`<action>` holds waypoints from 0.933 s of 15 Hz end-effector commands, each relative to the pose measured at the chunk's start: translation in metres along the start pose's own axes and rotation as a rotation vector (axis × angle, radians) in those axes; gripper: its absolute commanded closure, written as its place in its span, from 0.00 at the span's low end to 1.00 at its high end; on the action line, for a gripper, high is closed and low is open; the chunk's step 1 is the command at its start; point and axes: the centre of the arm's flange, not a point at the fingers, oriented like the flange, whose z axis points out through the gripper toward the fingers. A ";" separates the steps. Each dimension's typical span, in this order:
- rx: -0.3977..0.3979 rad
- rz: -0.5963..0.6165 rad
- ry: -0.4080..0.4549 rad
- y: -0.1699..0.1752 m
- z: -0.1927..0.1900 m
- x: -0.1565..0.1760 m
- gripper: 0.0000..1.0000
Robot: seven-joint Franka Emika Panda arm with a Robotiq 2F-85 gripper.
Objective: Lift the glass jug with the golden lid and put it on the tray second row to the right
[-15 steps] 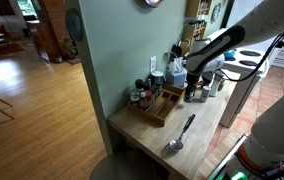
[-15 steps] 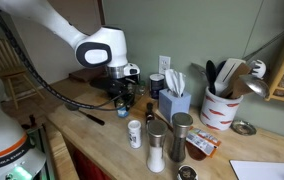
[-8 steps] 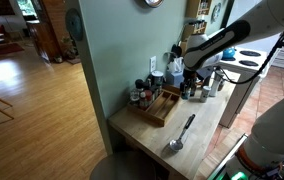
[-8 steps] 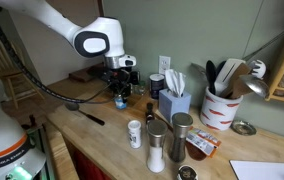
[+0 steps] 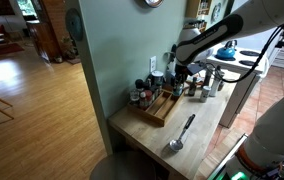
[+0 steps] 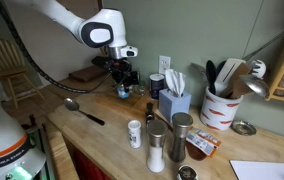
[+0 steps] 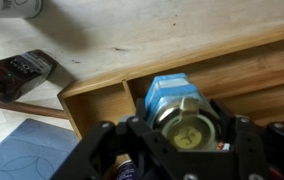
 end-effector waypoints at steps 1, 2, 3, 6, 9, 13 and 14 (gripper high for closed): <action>0.023 0.044 -0.010 -0.004 0.008 0.030 0.61; 0.028 0.048 -0.008 -0.005 0.010 0.035 0.61; 0.028 0.053 -0.008 -0.005 0.014 0.040 0.61; 0.029 0.049 -0.003 -0.004 0.025 0.054 0.61; 0.035 0.049 0.016 -0.006 0.035 0.067 0.61; 0.042 0.066 0.039 -0.006 0.048 0.079 0.61; 0.041 0.068 0.040 -0.005 0.050 0.081 0.61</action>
